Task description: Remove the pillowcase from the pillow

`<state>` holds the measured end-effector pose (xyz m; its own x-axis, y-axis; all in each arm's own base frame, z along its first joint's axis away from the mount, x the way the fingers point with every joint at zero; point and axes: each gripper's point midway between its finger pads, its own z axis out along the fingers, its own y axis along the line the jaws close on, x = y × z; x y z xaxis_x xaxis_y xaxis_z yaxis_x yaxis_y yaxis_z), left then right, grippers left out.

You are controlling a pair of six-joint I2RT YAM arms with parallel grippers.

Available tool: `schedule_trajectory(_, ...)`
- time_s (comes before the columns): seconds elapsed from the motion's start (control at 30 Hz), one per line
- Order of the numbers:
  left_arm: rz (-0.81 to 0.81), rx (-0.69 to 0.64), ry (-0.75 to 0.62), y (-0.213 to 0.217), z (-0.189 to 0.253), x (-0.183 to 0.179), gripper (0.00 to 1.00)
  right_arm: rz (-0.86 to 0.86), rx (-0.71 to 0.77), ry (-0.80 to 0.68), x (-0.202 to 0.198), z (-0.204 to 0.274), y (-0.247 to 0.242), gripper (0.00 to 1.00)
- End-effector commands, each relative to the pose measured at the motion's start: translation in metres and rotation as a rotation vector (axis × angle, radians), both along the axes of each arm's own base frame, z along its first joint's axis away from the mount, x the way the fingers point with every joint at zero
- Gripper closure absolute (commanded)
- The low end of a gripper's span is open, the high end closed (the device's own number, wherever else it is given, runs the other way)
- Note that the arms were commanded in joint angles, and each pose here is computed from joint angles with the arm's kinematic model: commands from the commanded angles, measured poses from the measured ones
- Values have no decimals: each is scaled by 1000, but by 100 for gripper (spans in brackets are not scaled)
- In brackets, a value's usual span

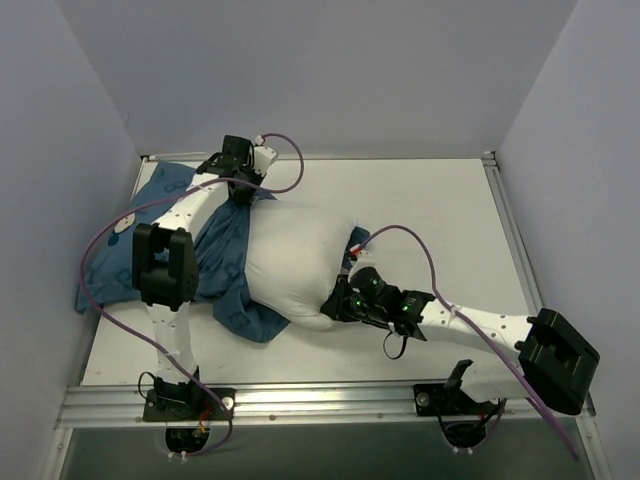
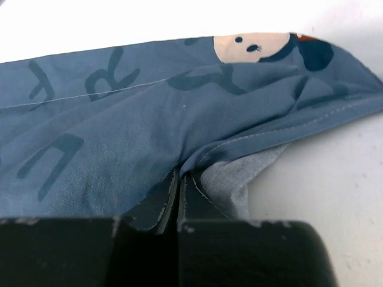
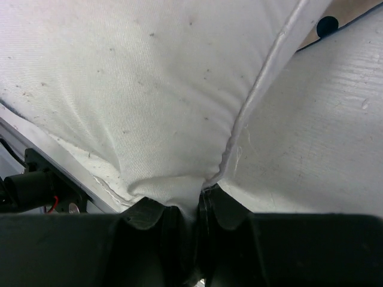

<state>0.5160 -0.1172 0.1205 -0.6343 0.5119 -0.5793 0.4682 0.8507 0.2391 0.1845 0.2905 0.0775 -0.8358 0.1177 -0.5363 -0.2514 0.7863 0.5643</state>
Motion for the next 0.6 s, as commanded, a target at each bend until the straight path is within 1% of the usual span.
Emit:
schedule_trajectory(0.0, 37, 91, -106, 45, 16, 9, 98, 107, -152, 172, -49, -41, -27, 100)
schedule_trajectory(0.03, -16, 33, -121, 30, 29, 2, 98, 113, -147, 160, -47, -37, -25, 100)
schedule_trajectory(0.07, -45, 9, -129, 21, 32, -2, 98, 134, -132, 133, -43, -27, -19, 100)
schedule_trajectory(0.1, -76, -6, -111, 7, 25, -14, 98, 140, -115, 109, -39, -17, -16, 87)
schedule_trajectory(0.13, -129, -57, -131, -9, 39, -22, 98, 148, -111, 94, -37, -10, -13, 72)
schedule_trajectory(0.17, -157, -75, -138, -18, 43, -28, 98, 151, -99, 71, -32, 1, -11, 55)
schedule_trajectory(0.2, -180, -87, -139, -26, 45, -33, 98, 147, -60, 9, -20, 27, -1, 33)
schedule_trajectory(0.23, -210, -97, -139, -37, 48, -43, 98, 128, -84, 12, -18, 32, -8, 24)
schedule_trajectory(0.27, -226, -106, -136, -42, 49, -47, 98, 110, -74, -10, -11, 45, -9, 12)
schedule_trajectory(0.3, -233, -108, -137, -45, 50, -51, 98, 104, -39, -61, -1, 71, -6, 1)
schedule_trajectory(0.37, -239, -111, -139, -47, 52, -55, 98, 64, -10, -80, 19, 91, -18, 0)
schedule_trajectory(0.43, -234, -113, -137, -46, 53, -57, 98, 63, 59, -125, 34, 120, -22, 0)
schedule_trajectory(0.47, -232, -110, -133, -45, 52, -58, 98, 11, 68, -142, 51, 126, -34, 0)
schedule_trajectory(0.57, -224, -115, -121, -45, 51, -61, 98, -47, 102, -184, 81, 135, -39, 0)
